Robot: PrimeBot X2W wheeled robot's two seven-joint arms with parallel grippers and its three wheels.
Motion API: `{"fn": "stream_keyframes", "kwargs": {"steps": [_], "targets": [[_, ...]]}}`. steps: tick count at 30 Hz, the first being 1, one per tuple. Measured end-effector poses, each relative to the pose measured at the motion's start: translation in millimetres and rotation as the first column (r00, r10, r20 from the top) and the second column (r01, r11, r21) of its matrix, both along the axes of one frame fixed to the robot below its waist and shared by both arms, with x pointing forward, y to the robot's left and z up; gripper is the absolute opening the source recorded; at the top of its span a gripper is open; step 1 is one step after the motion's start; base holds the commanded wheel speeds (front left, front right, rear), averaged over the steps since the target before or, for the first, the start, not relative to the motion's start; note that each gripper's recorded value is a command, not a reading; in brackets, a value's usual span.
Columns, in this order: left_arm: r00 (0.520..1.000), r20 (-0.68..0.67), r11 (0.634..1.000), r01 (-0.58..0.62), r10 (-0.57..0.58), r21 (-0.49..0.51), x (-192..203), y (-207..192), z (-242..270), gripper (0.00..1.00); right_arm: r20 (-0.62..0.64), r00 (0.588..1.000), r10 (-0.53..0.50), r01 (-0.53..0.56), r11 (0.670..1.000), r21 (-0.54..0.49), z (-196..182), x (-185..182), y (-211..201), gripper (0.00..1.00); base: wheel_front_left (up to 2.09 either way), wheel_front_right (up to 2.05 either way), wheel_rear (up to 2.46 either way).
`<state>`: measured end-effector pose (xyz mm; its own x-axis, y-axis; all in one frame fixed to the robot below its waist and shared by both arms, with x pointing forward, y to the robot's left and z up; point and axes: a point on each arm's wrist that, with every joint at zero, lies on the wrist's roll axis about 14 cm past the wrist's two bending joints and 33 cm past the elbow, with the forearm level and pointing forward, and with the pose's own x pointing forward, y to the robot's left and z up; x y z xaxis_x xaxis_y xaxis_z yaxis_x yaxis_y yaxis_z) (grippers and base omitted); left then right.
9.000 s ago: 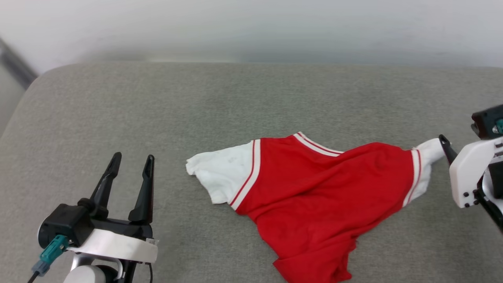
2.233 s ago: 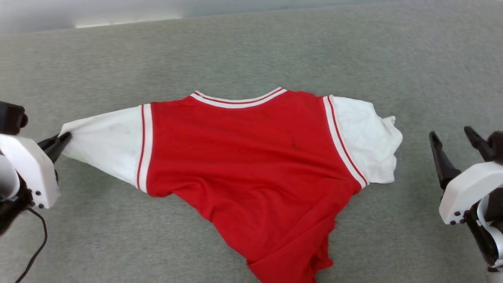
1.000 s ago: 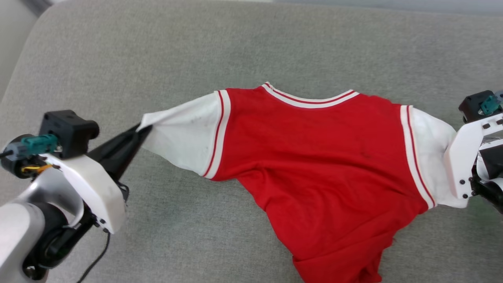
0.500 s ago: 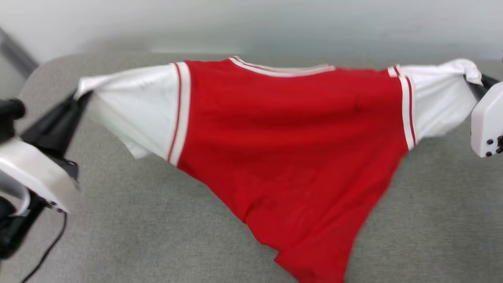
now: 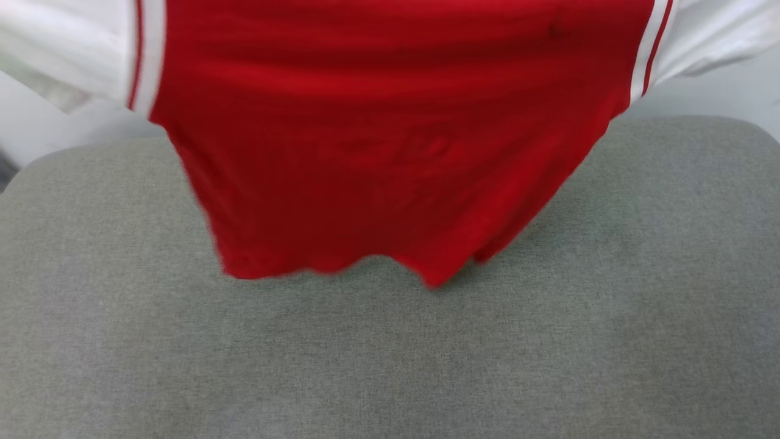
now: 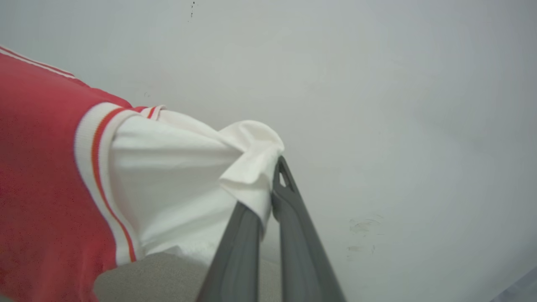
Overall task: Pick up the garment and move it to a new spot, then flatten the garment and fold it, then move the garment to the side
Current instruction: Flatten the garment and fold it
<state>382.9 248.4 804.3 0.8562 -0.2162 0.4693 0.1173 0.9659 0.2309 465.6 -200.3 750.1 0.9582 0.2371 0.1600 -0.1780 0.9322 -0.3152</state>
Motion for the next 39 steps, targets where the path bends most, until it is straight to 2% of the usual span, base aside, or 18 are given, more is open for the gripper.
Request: {"fn": "stream_keyframes", "kwargs": {"steps": [6, 13, 21, 27, 34, 39], "targets": [[0.996, 0.088, 1.000, -0.013, 0.015, -0.017, 3, 5, 22, 0.00, 0.070, 0.998, -0.007, 0.005, 1.000, 0.028, 21, 0, -3, 0.00, 0.00, 0.00, 0.00], [0.998, 0.051, 0.999, -0.027, 0.028, -0.024, 43, 14, 13, 0.00, 0.091, 0.996, -0.003, -0.001, 0.999, 0.046, 25, 28, 0, 0.00, 0.00, 0.00, 0.00], [0.999, 0.009, 0.999, -0.044, 0.044, 0.014, 126, 22, -7, 0.00, 0.109, 0.994, -0.032, 0.026, 0.998, 0.052, 20, 102, 0, 0.00, 0.00, 0.00, 0.00], [0.999, 0.019, 0.997, -0.040, 0.041, -0.070, 198, 23, -17, 0.00, 0.156, 0.985, -0.069, 0.056, 0.995, 0.088, 11, 165, -5, 0.00, 0.00, 0.00, 0.00], [0.997, 0.025, 0.991, -0.065, 0.069, -0.119, 264, 25, -33, 0.00, 0.173, 0.977, -0.124, 0.106, 0.988, 0.113, -12, 226, -8, 0.00, 0.00, 0.00, 0.00], [0.997, -0.009, 0.991, -0.077, 0.077, -0.113, 294, 26, -66, 0.00, 0.125, 0.985, -0.123, 0.106, 0.986, 0.131, -57, 260, 2, 0.00, 0.00, 0.00, 0.00]]}}
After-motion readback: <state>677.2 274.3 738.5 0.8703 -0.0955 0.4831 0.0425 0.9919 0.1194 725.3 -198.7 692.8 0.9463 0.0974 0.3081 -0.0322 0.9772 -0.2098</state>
